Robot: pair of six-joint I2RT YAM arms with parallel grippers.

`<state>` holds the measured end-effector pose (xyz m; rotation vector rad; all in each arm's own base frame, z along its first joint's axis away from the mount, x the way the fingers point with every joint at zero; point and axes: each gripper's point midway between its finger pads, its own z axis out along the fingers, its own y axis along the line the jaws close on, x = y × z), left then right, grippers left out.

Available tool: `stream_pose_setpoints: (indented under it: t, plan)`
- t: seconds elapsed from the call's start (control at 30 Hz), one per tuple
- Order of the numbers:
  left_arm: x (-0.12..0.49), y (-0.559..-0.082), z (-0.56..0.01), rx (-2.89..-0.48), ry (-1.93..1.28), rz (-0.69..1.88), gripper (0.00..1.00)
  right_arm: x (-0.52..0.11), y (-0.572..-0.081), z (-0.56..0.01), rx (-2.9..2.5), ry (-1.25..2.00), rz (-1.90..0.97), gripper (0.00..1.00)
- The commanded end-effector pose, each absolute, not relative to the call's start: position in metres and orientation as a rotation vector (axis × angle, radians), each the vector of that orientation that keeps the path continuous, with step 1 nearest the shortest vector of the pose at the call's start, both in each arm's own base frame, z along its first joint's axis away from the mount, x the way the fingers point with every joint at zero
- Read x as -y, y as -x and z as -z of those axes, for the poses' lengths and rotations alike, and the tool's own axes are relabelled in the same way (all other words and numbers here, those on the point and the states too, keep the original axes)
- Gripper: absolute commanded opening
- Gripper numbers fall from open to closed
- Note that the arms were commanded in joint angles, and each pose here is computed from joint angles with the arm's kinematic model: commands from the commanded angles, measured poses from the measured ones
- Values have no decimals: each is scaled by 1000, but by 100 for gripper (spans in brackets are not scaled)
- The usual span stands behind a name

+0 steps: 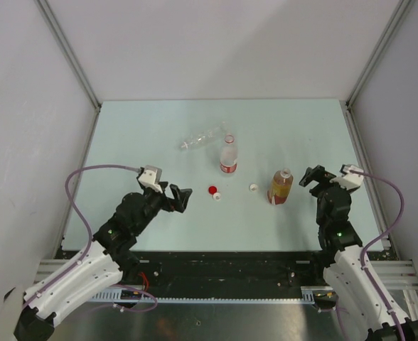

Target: Unscrew the bottle caps

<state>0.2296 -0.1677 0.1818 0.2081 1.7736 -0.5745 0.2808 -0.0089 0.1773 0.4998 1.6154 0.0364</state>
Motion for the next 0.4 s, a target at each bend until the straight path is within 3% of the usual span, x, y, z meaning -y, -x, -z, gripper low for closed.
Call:
stream_pose_setpoints:
  t: [0.0,0.37]
  plan:
    - [156,-242,-203,-1725,-163,495,100,10,-285,-177,-1611,-487,-23,99]
    - [138,-249,-206,-1698,-132,379,99,-6,-291,-187,-1579,-256,-26,99]
